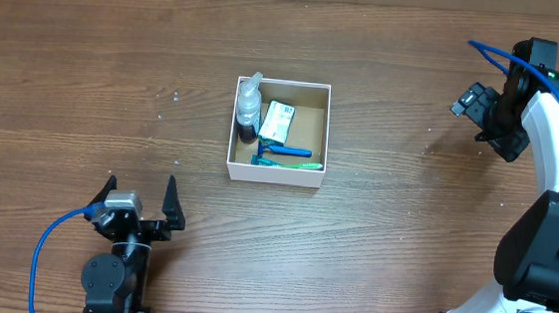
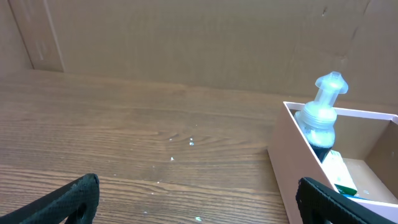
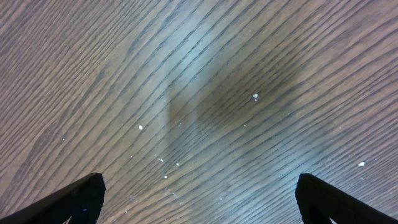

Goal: Pack container

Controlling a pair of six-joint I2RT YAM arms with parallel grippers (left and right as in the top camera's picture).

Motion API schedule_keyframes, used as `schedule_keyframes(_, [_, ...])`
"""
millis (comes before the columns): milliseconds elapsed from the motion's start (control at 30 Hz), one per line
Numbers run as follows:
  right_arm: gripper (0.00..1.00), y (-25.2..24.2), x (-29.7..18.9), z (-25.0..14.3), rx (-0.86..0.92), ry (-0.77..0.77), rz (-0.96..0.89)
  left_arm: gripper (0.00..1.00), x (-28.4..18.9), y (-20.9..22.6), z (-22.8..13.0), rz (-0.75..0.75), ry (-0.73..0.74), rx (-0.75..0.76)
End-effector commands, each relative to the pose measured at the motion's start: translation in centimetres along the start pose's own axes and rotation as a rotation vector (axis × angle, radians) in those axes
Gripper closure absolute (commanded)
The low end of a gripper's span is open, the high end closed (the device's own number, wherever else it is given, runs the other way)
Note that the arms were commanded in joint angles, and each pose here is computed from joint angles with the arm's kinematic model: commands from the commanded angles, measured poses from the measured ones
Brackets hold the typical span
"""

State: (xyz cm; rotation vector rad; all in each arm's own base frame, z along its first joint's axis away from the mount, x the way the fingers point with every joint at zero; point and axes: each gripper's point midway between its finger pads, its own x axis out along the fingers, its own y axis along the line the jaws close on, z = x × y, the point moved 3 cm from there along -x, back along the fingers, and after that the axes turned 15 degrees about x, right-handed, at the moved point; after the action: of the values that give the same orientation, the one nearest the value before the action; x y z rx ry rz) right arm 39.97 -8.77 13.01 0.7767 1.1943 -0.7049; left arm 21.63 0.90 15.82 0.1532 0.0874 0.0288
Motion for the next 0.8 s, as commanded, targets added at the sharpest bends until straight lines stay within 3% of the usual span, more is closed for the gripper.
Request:
schedule_keyframes(0, [0.0, 0.9, -2.5, 0.5, -0.009, -0.059, 0.049, 0.0, 0.0, 0.2, 0.0, 0.01, -0.006, 0.004])
schedule_keyframes(233, [0.0, 1.3, -24.0, -4.8, -0.111, -0.401, 0.491, 0.0, 0.0, 0.2, 0.0, 0.01, -0.006, 0.004])
schedule_keyframes(433, [0.0, -6.9, -36.2, -10.5, -0.098, -0.643, 0.775, 0.0, 0.0, 0.2, 0.0, 0.01, -0.006, 0.004])
schedule_keyframes(567, [0.0, -11.4, -38.9, -13.3, -0.086, -0.768, 0.884, 0.0, 0.0, 0.2, 0.0, 0.01, -0.006, 0.004])
schedule_keyframes(767, [0.0, -9.0, -35.1, -15.6, -0.481, -0.985, 1.056, 0.0, 0.0, 0.2, 0.0, 0.01, -0.006, 0.004])
